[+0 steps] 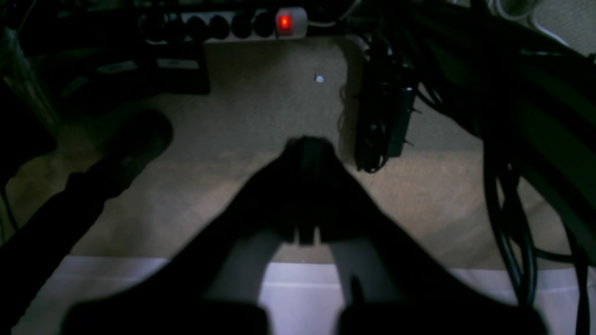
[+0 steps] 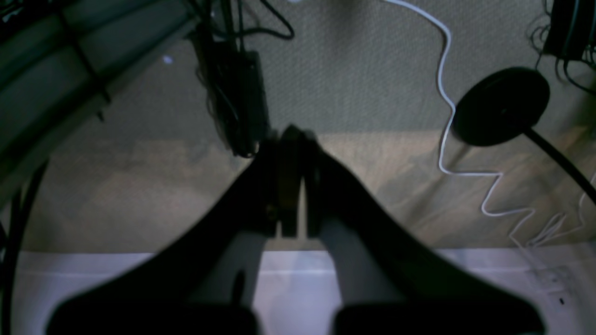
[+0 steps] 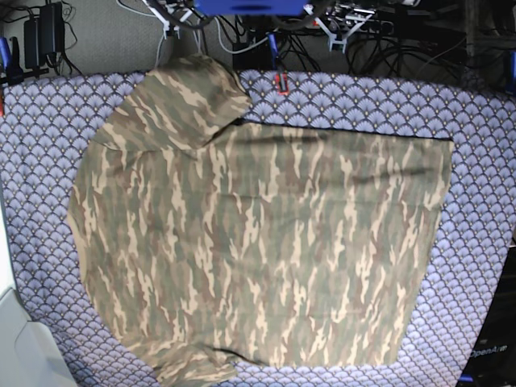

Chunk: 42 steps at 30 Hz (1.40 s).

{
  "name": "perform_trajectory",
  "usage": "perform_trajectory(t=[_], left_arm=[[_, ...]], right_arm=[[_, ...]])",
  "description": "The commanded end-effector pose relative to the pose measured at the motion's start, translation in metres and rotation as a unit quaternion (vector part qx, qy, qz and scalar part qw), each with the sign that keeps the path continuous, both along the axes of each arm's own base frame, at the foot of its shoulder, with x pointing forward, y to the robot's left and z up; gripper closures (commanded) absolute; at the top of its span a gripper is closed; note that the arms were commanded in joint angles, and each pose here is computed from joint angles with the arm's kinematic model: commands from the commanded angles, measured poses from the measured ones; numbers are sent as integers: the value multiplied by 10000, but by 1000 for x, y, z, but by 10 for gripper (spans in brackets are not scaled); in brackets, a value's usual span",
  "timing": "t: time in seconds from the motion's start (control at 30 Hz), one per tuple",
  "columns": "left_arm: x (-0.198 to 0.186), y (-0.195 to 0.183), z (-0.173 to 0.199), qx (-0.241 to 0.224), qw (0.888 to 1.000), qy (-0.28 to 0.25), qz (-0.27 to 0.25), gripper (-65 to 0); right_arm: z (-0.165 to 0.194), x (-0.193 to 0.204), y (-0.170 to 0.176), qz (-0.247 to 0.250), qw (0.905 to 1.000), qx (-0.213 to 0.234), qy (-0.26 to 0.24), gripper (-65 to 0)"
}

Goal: Fold the T-shirt properly

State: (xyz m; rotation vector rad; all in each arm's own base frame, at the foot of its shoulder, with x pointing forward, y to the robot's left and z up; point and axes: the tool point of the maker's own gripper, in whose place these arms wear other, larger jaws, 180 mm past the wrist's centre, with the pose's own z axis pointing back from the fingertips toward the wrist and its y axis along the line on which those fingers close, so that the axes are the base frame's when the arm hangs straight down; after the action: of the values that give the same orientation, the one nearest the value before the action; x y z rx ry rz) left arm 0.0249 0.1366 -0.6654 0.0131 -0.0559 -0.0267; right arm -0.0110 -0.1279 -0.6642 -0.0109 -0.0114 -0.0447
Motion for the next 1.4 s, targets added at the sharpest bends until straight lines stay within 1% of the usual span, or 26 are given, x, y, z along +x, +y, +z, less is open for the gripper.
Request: perform_trajectory(t=[0.0,0.97,1.07,1.1,1.13,1.2,1.3,1.37], left_arm=[[3,1,0,15,10000,-11,12,-3],[3,2,0,22,10000,-42,12,-3],[9,4,1,28,9999,-141,8,-3],[15,3,1,17,9997,-241,3,-3],[10,3,2,13,9996,-271,-2,-3],[7,2,4,-8,9992,-408,-14,-3],[0,9,9,35,9982,-597,-57,-3],[-1,8,14,11,9971,-756,-72,-3]], right_arm=[[0,0,4,-18,10000,60,-10,0],[0,3,3,-40,10000,57,-41,0],[0,1,3,-40,10000,55,-57,0],[0,3,3,-40,9999,53,-87,0],[1,9,3,-39,9998,46,-187,0],[4,3,1,-35,9996,28,-278,0],[14,5,-2,-15,9979,-14,-653,0],[26,9,-5,-1,9952,-48,-973,0]])
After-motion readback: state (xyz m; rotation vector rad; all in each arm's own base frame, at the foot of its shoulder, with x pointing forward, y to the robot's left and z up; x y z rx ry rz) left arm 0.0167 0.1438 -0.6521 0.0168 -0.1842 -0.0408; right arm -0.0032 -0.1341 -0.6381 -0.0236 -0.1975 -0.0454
